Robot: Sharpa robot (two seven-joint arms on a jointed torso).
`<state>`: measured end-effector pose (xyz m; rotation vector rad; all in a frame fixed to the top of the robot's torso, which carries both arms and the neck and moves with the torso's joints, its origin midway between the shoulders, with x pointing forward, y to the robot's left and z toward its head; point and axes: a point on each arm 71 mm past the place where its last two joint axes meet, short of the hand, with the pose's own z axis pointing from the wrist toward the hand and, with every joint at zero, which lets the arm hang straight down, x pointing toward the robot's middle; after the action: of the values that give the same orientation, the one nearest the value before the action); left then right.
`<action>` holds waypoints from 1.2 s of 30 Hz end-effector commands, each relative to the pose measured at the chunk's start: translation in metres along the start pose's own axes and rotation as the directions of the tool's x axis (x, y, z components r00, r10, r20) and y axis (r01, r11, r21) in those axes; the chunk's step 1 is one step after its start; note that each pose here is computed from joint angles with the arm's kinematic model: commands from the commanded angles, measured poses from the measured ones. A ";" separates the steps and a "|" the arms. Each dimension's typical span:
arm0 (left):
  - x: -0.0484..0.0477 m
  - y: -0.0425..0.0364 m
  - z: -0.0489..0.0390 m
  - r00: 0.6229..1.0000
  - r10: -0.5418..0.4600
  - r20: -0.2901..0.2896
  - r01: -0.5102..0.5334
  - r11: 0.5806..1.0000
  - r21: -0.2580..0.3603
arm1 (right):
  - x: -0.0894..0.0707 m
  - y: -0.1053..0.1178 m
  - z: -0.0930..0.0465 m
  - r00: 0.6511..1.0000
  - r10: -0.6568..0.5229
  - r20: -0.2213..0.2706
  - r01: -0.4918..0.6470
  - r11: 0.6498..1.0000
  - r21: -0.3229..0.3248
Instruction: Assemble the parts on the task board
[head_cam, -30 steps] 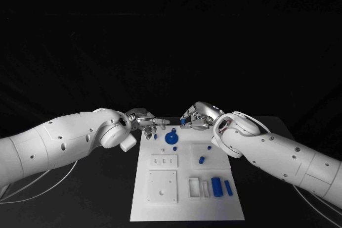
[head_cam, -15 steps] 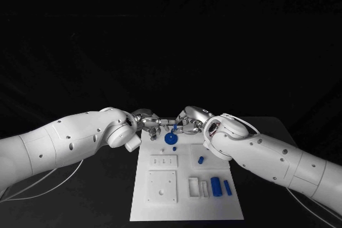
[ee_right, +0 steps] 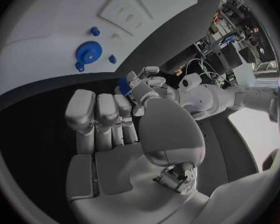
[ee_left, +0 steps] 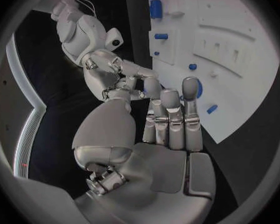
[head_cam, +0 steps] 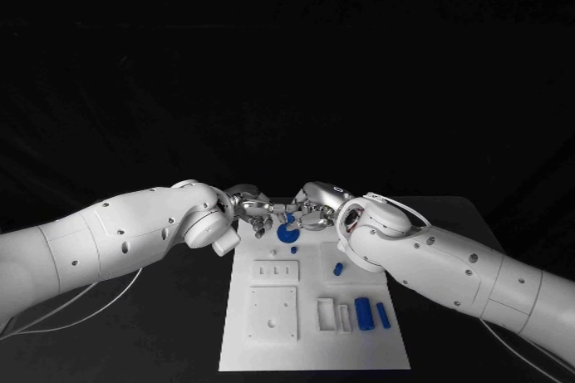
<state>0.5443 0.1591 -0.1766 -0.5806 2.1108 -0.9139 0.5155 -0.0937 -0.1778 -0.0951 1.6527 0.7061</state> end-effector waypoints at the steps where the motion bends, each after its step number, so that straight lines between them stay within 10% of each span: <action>1: 0.0004 0.0002 0.0000 0.998 0.056 0.011 -0.055 0.998 -0.026 | 0.001 0.003 0.000 1.000 -0.020 -0.014 0.020 1.000 -0.006; 36: 0.0082 -0.0013 0.0018 0.997 0.060 -0.050 -0.063 0.997 -0.041 | 0.005 0.014 0.002 0.999 -0.032 -0.037 0.031 0.999 -0.025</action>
<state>0.5433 0.1565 -0.1795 -0.5300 2.1555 -0.8274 0.5110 -0.0826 -0.1781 -0.1296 1.6703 0.7063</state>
